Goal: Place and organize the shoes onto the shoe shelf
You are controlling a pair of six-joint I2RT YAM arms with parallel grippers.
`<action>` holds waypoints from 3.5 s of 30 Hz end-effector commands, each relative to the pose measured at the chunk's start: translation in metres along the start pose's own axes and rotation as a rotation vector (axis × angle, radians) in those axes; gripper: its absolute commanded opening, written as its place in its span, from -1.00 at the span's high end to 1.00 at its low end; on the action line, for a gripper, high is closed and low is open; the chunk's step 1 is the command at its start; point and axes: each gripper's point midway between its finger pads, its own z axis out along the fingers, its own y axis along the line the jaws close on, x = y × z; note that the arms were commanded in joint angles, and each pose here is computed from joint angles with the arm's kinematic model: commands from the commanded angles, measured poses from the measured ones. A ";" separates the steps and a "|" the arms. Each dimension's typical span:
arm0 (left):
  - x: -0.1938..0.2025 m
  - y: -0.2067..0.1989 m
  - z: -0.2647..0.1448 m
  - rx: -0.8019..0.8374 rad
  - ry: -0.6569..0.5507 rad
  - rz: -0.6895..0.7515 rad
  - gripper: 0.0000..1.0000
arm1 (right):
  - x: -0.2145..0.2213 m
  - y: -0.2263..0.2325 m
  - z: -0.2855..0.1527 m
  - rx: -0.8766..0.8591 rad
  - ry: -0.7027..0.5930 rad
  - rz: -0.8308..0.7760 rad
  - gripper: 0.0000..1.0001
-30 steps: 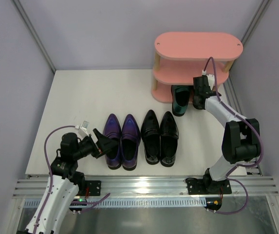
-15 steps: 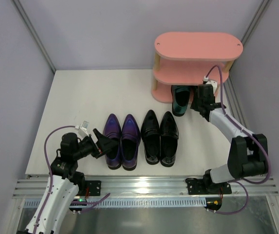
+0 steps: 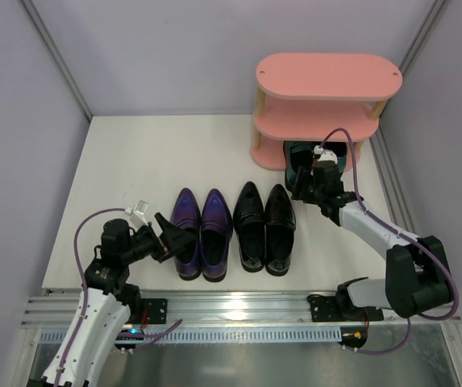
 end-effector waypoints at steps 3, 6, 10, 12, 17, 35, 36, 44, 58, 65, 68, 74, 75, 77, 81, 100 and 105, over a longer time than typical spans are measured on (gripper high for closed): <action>0.000 0.000 0.000 0.011 -0.002 0.019 -0.99 | 0.007 0.016 0.031 -0.039 0.008 0.015 -0.31; 0.001 0.001 0.000 0.009 0.001 0.017 -0.99 | 0.010 0.018 0.047 -0.020 0.025 0.016 -0.31; 0.001 0.000 0.000 0.011 -0.001 0.024 -1.00 | 0.004 0.015 0.068 0.039 0.021 0.045 -0.31; 0.001 -0.001 -0.001 0.014 -0.001 0.026 -0.99 | 0.003 0.014 0.076 0.057 0.025 0.049 -0.31; 0.001 -0.001 -0.002 0.008 0.001 0.026 -0.99 | -0.017 0.016 0.087 0.088 -0.004 0.052 -0.32; 0.002 -0.001 -0.004 0.007 -0.007 0.031 -1.00 | -0.085 -0.006 0.066 0.255 -0.153 0.047 -0.11; 0.003 -0.001 -0.005 0.008 -0.008 0.032 -0.99 | -0.088 -0.006 0.064 0.254 -0.162 0.048 -0.11; 0.003 -0.002 -0.006 0.009 -0.012 0.032 -0.99 | -0.107 -0.005 0.047 0.254 -0.222 0.045 -0.11; 0.005 -0.002 -0.009 0.006 -0.016 0.032 -0.99 | -0.102 -0.011 0.056 0.260 -0.186 0.046 -0.11; 0.004 -0.008 -0.012 0.018 -0.025 0.037 -0.99 | -0.067 0.017 0.013 0.056 -0.206 0.040 -0.11; 0.001 -0.012 -0.014 0.015 -0.035 0.048 -0.99 | -0.061 0.030 -0.023 -0.009 -0.249 0.025 -0.24; -0.006 -0.017 -0.022 -0.022 -0.074 0.093 -1.00 | -0.008 0.051 -0.077 -0.193 -0.125 -0.038 -0.49; -0.007 -0.017 -0.022 -0.026 -0.074 0.095 -0.99 | 0.003 0.056 -0.081 -0.235 -0.084 -0.055 -0.49; -0.008 -0.019 -0.023 -0.025 -0.077 0.100 -0.99 | 0.033 0.058 -0.093 -0.262 0.021 -0.070 -0.53; -0.008 -0.016 -0.022 -0.039 -0.081 0.093 -1.00 | 0.082 0.074 -0.129 -0.342 0.087 -0.068 -0.86; -0.009 -0.013 -0.027 -0.071 -0.095 0.118 -0.99 | 0.151 0.033 -0.164 0.064 0.009 -0.076 -0.99; -0.009 -0.014 -0.027 -0.066 -0.095 0.120 -1.00 | 0.146 0.042 -0.180 0.031 -0.068 0.004 -0.99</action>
